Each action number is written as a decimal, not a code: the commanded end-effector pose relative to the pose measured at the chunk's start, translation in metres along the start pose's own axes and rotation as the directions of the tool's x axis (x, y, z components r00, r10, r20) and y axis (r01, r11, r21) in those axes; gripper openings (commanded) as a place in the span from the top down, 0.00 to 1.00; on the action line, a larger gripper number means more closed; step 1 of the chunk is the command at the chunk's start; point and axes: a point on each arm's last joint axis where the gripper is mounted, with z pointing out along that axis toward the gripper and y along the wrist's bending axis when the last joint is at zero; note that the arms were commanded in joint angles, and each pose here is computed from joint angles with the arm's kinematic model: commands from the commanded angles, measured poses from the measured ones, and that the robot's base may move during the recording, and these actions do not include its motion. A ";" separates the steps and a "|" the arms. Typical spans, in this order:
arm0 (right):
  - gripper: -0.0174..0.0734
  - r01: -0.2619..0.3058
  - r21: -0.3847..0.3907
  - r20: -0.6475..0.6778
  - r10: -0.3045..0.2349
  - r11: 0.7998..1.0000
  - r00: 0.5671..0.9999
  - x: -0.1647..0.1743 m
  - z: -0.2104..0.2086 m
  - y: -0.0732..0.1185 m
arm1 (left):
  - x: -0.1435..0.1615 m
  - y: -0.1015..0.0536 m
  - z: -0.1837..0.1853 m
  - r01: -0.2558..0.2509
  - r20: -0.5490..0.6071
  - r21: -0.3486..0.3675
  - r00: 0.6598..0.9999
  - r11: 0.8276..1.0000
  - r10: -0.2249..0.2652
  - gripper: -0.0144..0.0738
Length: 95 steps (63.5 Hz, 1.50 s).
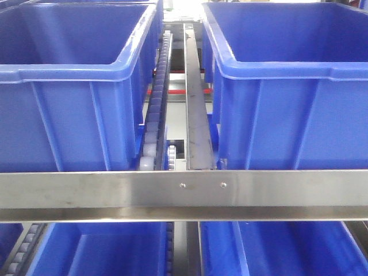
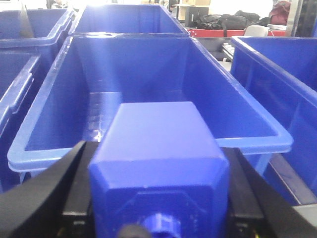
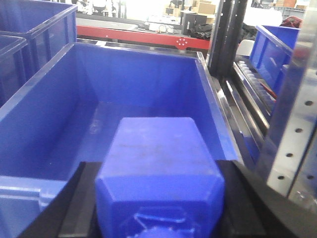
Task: Pick and sort blue part to right shelf
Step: 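Lower both held blue parts into the empty blue bins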
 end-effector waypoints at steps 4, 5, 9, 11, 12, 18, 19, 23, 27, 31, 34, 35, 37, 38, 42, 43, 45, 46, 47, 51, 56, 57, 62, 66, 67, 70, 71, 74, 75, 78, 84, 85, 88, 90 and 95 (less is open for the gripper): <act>0.51 0.011 0.016 0.121 -0.013 1.000 0.993 -0.018 -0.001 -0.002 | -0.016 0.000 -0.001 0.017 0.097 -0.008 0.995 1.000 -0.016 0.46; 0.51 0.011 0.016 0.121 -0.013 1.000 0.993 -0.018 -0.001 -0.002 | -0.016 0.000 -0.001 0.017 0.097 -0.008 0.995 1.000 -0.016 0.46; 0.51 0.011 0.016 0.121 -0.013 1.000 0.993 -0.018 -0.001 -0.002 | -0.016 0.000 -0.001 0.017 0.097 -0.008 0.995 1.000 -0.016 0.46; 0.51 0.011 0.016 0.121 -0.013 1.000 0.993 -0.018 -0.001 -0.002 | -0.016 0.000 -0.001 0.017 0.097 -0.008 0.995 1.000 -0.016 0.46; 0.51 0.011 0.016 0.121 -0.013 1.000 0.993 -0.018 -0.001 -0.002 | -0.016 0.000 -0.001 0.017 0.097 -0.008 0.995 1.000 -0.016 0.46; 0.51 0.011 0.016 0.121 -0.013 1.000 0.993 -0.018 -0.001 -0.002 | -0.016 0.000 -0.001 0.017 0.097 -0.008 0.995 1.000 -0.016 0.46; 0.51 0.011 0.016 0.121 -0.013 1.000 0.993 -0.018 -0.001 -0.002 | -0.016 0.000 -0.001 0.017 0.097 -0.008 0.995 1.000 -0.016 0.46; 0.51 0.011 0.016 0.121 -0.013 1.000 0.993 -0.018 -0.001 -0.002 | -0.016 0.000 -0.001 0.017 0.097 -0.008 0.995 1.000 -0.016 0.46; 0.51 0.011 0.016 0.121 -0.013 1.000 0.993 -0.018 -0.001 -0.002 | -0.016 0.000 -0.001 0.017 0.097 -0.008 0.995 1.000 -0.016 0.46; 0.51 0.011 0.016 0.121 -0.013 1.000 0.993 -0.018 -0.001 -0.002 | -0.016 0.000 -0.001 0.017 0.097 -0.008 0.995 1.000 -0.016 0.46; 0.51 0.011 0.016 0.121 -0.013 1.000 0.993 -0.018 -0.001 -0.002 | -0.016 0.000 -0.001 0.017 0.097 -0.008 0.995 1.000 -0.016 0.46; 0.51 0.011 0.016 0.121 -0.013 1.000 0.993 -0.018 -0.001 -0.002 | -0.016 0.000 -0.001 0.017 0.097 -0.008 0.995 1.000 -0.016 0.46; 0.51 0.011 0.016 0.121 -0.013 1.000 0.993 -0.018 -0.001 -0.002 | -0.016 0.000 -0.001 0.017 0.097 -0.008 0.995 1.000 -0.016 0.46; 0.51 0.011 0.016 0.121 -0.013 1.000 0.993 -0.018 -0.001 -0.002 | -0.016 0.000 -0.001 0.017 0.097 -0.008 0.995 1.000 -0.016 0.46; 0.51 0.011 0.016 0.121 -0.013 1.000 0.993 -0.018 -0.001 -0.002 | -0.016 0.000 -0.001 0.017 0.097 -0.008 0.995 1.000 -0.016 0.46; 0.51 0.011 0.016 0.121 -0.013 1.000 0.993 -0.018 -0.001 -0.002 | -0.016 0.000 -0.001 0.017 0.097 -0.008 0.995 1.000 -0.016 0.46; 0.51 0.011 0.016 0.121 -0.013 1.000 0.993 -0.018 -0.001 -0.002 | -0.016 0.000 -0.001 0.017 0.097 -0.008 0.995 1.000 -0.016 0.46; 0.51 0.011 0.016 0.121 -0.013 1.000 0.993 -0.018 -0.001 -0.002 | -0.016 0.000 -0.001 0.017 0.097 -0.008 0.995 1.000 -0.016 0.46; 0.51 0.011 0.016 0.121 -0.013 1.000 0.993 -0.018 -0.001 -0.002 | -0.016 0.001 -0.001 0.017 0.102 -0.009 0.995 1.000 -0.016 0.46; 0.51 0.011 0.016 0.121 -0.013 1.000 0.993 -0.018 -0.001 -0.002 | -0.017 0.001 -0.001 0.017 0.104 -0.009 0.994 1.000 -0.016 0.46; 0.51 0.011 0.016 0.121 -0.013 1.000 0.993 -0.018 -0.001 -0.002 | -0.016 0.001 -0.001 0.017 0.102 -0.009 0.995 1.000 -0.016 0.46; 0.51 0.011 0.016 0.121 -0.013 1.000 0.993 -0.018 -0.001 -0.002 | -0.016 0.001 -0.001 0.017 0.102 -0.009 0.995 1.000 -0.016 0.46; 0.51 0.011 0.016 0.121 -0.013 1.000 0.993 -0.018 -0.001 -0.002 | -0.018 0.001 -0.002 0.017 0.120 -0.012 0.993 1.000 -0.016 0.46; 0.51 0.011 0.016 0.122 -0.013 1.000 0.992 -0.018 -0.001 -0.002 | -0.019 0.001 -0.002 0.017 0.125 -0.013 0.992 1.000 -0.016 0.46; 0.51 0.011 0.016 0.122 -0.013 1.000 0.992 -0.018 -0.001 -0.002 | -0.019 0.001 -0.002 0.017 0.125 -0.013 0.992 1.000 -0.016 0.46; 0.51 0.011 0.016 0.122 -0.013 1.000 0.992 -0.018 -0.001 -0.002 | -0.018 0.001 -0.002 0.017 0.122 -0.013 0.992 1.000 -0.016 0.46; 0.51 0.011 0.016 0.122 -0.013 1.000 0.992 -0.018 -0.001 -0.002 | -0.018 0.001 -0.002 0.017 0.122 -0.013 0.992 1.000 -0.016 0.46; 0.51 0.010 0.016 0.123 -0.012 1.000 0.992 -0.019 -0.001 -0.002 | -0.018 0.001 -0.002 0.017 0.122 -0.013 0.992 1.000 -0.016 0.46; 0.51 0.007 0.016 0.125 -0.009 1.000 0.992 -0.019 -0.001 -0.002 | -0.018 0.001 -0.002 0.017 0.122 -0.013 0.992 1.000 -0.016 0.46; 0.51 -0.001 0.015 0.128 -0.001 1.000 0.992 -0.019 -0.001 -0.002 | -0.018 0.001 -0.002 0.015 0.124 -0.014 0.992 1.000 -0.014 0.46; 0.51 -0.006 0.014 0.127 0.005 1.000 0.992 -0.019 -0.001 -0.002 | -0.020 0.002 0.001 -0.005 0.131 -0.025 0.991 1.000 0.008 0.46; 0.51 -0.008 0.014 0.127 0.006 1.000 0.992 -0.019 -0.001 -0.002 | -0.021 0.002 0.001 -0.014 0.135 -0.029 0.991 0.999 0.017 0.46; 0.51 -0.012 0.013 0.129 0.010 1.000 0.992 -0.019 -0.001 -0.002 | -0.024 0.003 0.006 -0.049 0.127 -0.037 0.991 0.998 0.053 0.46; 0.51 -0.012 0.013 0.129 0.010 1.000 0.992 -0.020 -0.001 -0.002 | -0.027 0.003 0.009 -0.072 0.120 -0.042 0.990 0.996 0.077 0.46; 0.51 -0.012 0.013 0.125 0.010 1.000 0.992 -0.021 0.000 -0.002 | -0.037 0.004 0.022 -0.114 0.086 -0.047 0.989 0.992 0.118 0.46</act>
